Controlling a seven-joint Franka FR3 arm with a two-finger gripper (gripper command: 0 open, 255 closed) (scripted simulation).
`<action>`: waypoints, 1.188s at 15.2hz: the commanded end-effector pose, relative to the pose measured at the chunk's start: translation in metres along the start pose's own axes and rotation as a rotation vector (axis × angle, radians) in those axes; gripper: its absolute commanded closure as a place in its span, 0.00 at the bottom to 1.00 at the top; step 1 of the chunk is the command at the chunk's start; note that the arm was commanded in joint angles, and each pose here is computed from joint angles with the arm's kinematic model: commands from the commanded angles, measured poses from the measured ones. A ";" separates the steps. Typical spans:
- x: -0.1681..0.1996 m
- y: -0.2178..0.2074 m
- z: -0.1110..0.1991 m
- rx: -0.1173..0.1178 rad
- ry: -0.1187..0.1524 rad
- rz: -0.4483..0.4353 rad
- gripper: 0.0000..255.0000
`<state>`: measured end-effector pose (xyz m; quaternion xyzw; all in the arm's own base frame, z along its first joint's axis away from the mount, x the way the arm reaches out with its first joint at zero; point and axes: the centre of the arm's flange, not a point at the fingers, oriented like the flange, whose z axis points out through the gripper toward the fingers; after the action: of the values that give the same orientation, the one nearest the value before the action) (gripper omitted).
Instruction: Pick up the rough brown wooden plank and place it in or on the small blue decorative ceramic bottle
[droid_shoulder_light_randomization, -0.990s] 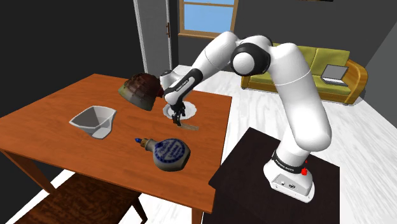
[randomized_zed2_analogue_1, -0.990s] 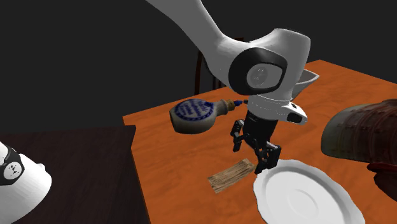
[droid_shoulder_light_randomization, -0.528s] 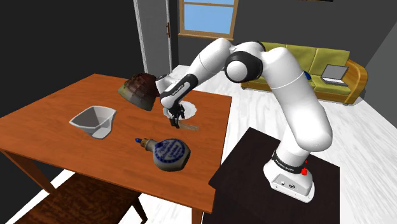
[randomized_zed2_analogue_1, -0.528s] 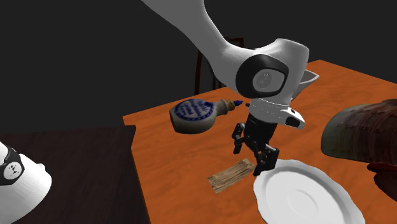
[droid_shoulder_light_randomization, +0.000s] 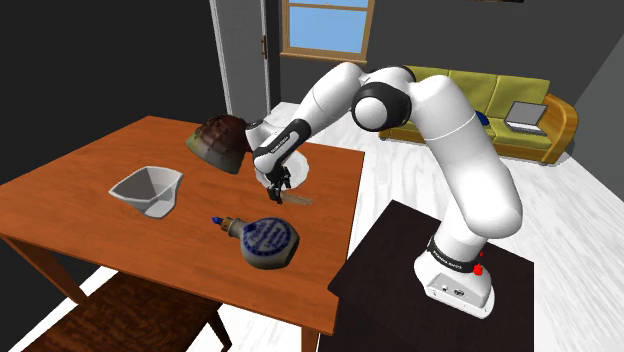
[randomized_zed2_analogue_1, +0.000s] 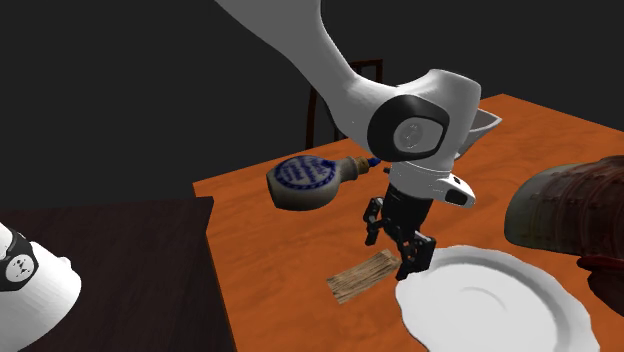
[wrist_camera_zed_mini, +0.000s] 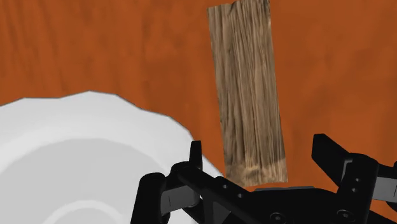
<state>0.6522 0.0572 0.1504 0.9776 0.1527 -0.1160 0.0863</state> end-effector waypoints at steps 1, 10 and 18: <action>-0.001 0.001 0.003 0.000 -0.006 0.002 0.00; -0.005 -0.001 0.004 0.000 -0.005 0.002 1.00; -0.010 0.006 -0.033 0.000 -0.006 0.002 1.00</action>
<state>0.6505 0.0551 0.1791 0.9775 0.1516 -0.1185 0.0867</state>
